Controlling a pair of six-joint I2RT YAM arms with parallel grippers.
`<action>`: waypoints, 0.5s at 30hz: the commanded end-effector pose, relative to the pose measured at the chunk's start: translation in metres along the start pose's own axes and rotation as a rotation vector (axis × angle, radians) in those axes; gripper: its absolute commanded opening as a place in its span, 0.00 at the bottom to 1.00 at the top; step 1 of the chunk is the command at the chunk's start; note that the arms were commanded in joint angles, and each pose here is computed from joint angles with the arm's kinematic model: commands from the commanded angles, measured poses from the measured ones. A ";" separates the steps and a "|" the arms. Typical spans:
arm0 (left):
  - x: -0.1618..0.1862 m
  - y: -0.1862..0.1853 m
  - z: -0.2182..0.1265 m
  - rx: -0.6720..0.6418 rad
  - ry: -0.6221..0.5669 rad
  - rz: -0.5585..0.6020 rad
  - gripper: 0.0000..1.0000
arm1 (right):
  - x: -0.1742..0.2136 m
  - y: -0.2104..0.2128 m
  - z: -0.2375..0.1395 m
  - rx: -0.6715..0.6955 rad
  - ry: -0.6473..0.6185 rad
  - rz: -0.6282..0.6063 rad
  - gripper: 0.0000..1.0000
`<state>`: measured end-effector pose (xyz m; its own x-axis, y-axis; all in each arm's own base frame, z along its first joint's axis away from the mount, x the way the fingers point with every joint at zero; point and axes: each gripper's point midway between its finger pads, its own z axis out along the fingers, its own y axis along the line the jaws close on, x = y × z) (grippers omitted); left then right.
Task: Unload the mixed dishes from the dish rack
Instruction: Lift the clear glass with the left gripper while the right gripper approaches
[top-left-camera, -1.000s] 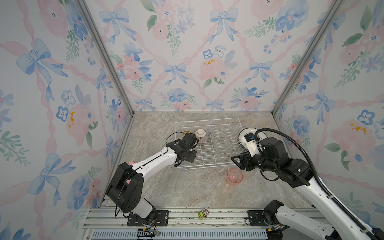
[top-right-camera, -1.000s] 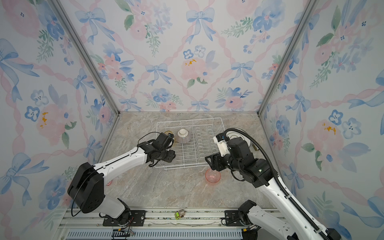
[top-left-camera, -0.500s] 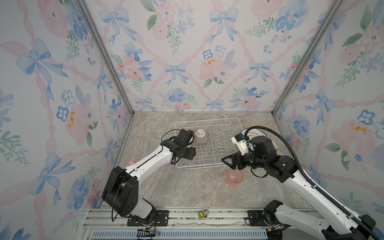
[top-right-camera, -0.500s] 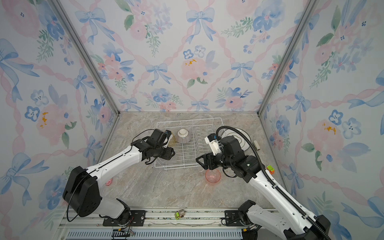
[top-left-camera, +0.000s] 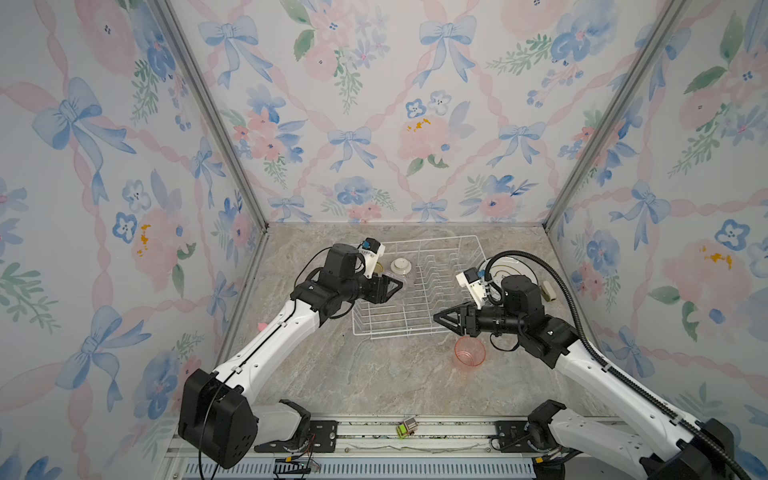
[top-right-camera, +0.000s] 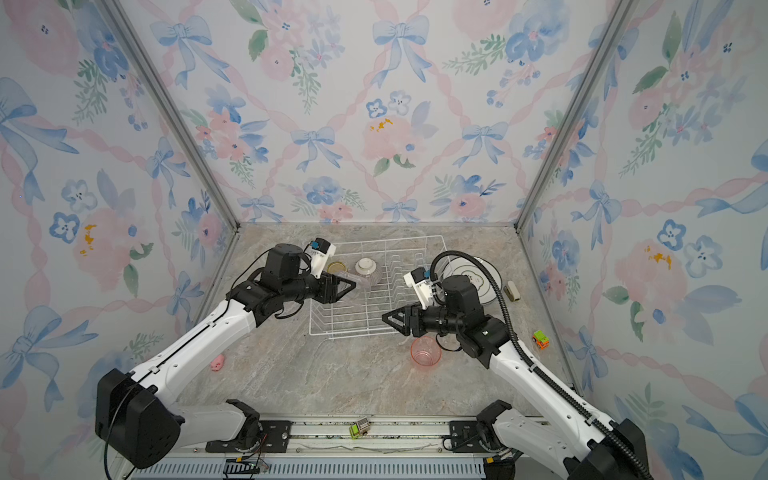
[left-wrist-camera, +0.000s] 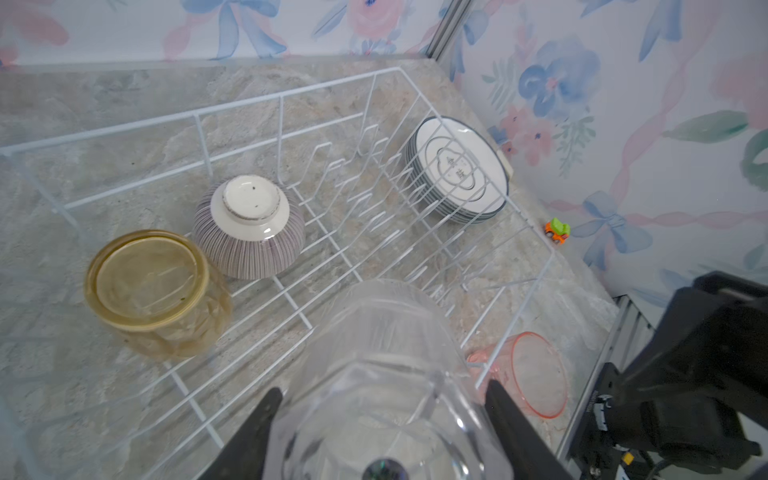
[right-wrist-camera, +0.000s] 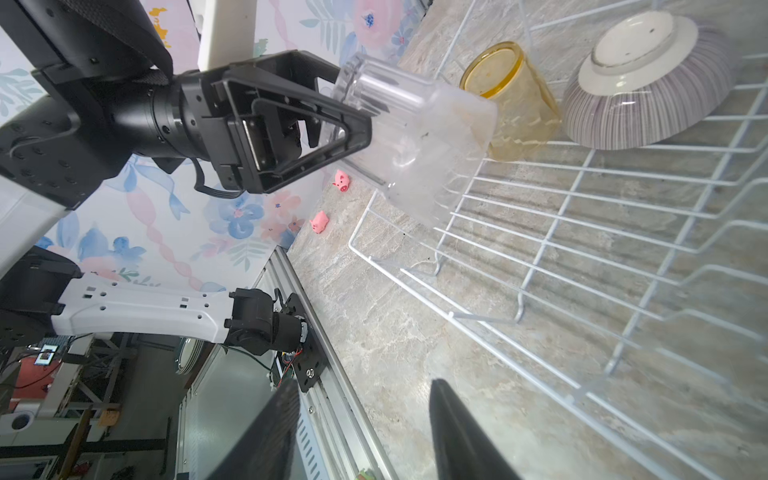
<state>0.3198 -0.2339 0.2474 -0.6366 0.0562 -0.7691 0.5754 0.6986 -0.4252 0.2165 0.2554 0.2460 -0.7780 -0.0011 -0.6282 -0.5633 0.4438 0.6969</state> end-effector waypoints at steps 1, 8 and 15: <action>-0.031 -0.034 -0.014 0.219 -0.149 -0.002 0.35 | -0.019 0.018 -0.005 -0.110 -0.082 -0.025 0.49; -0.043 -0.051 -0.022 0.366 -0.218 -0.033 0.34 | -0.035 0.021 -0.013 -0.160 -0.176 -0.008 0.50; -0.045 -0.064 -0.021 0.447 -0.228 -0.042 0.34 | -0.054 0.024 -0.013 -0.206 -0.235 -0.015 0.50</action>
<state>0.3076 -0.2588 0.3069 -0.5824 -0.1446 -0.7999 0.7079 0.3936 -0.5866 0.2370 0.2538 0.2873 -0.7221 0.1787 -0.6683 -0.6059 0.3027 0.7357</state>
